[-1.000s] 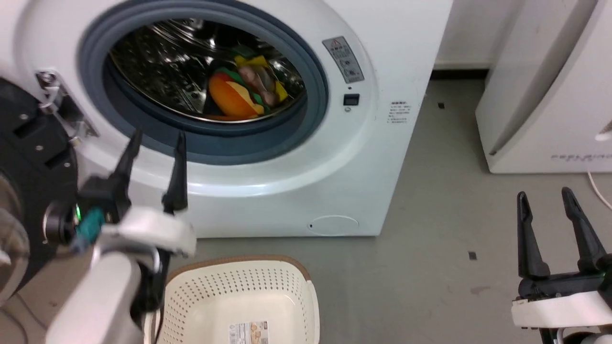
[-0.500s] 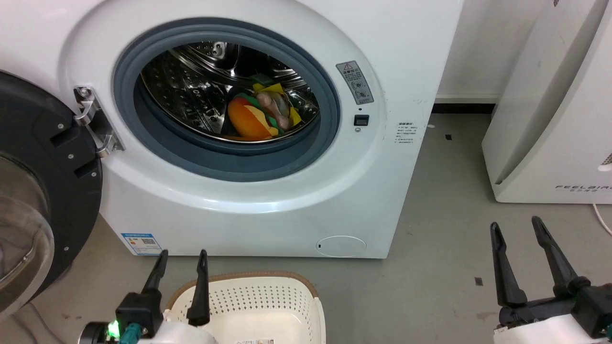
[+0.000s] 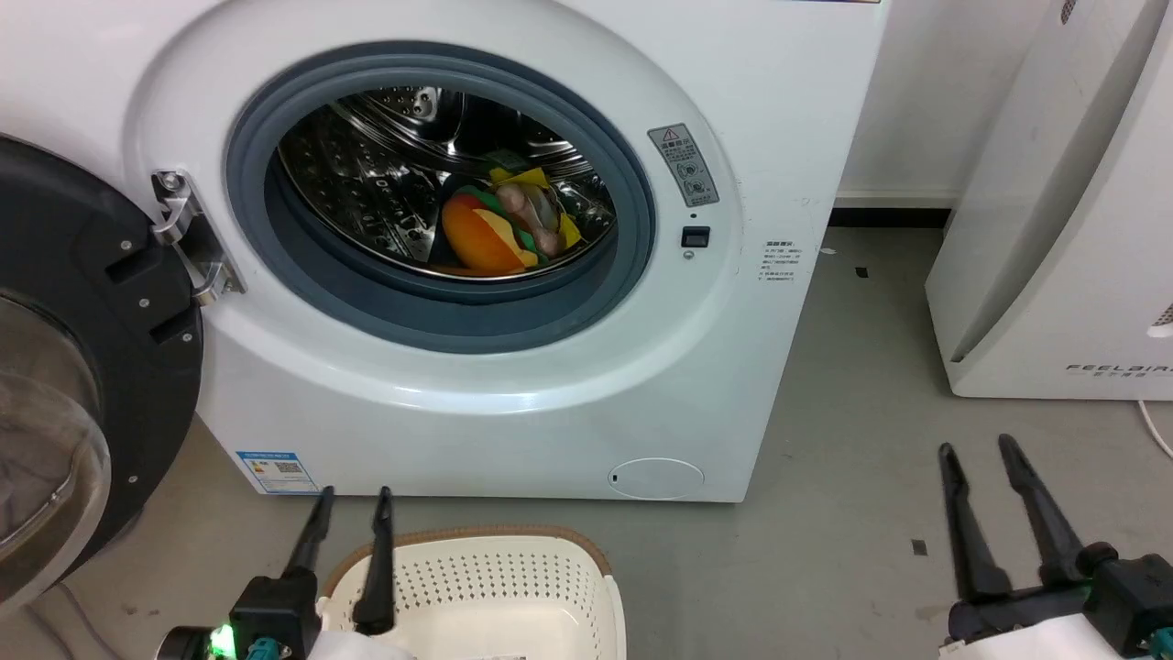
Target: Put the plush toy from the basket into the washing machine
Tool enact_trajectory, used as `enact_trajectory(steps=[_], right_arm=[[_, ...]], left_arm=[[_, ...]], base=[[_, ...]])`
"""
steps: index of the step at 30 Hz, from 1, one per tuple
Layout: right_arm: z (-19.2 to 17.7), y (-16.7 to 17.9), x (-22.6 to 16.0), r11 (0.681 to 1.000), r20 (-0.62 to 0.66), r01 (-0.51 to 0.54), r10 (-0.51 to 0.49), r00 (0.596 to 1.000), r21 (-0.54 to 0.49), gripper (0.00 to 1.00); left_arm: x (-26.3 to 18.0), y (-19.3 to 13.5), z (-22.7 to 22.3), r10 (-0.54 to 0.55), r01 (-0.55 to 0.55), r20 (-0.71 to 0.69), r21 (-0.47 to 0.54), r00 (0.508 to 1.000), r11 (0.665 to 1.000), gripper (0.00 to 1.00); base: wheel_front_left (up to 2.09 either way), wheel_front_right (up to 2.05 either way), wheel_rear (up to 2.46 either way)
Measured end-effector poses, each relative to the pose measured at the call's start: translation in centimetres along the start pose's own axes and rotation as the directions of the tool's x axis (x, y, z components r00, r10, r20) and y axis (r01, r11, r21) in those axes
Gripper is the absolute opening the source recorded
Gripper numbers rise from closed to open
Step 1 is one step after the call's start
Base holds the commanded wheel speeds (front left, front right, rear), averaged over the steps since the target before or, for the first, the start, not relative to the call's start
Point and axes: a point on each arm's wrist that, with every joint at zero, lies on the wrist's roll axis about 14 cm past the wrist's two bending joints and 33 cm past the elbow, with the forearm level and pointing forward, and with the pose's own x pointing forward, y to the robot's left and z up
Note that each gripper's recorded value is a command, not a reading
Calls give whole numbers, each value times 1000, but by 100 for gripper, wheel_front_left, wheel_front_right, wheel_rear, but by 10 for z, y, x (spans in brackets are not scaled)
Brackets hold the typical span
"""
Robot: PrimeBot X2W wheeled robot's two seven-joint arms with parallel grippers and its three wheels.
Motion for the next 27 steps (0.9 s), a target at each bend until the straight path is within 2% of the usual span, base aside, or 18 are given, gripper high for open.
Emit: enact_trajectory(steps=[27], right_arm=[[-6, 2, -1, 1000, -44, -5, 5, 999, 0, 0]], left_arm=[[4, -3, 1, -7, 7, -14, 1, 1000, 1000, 0]], base=[[0, 0, 0]])
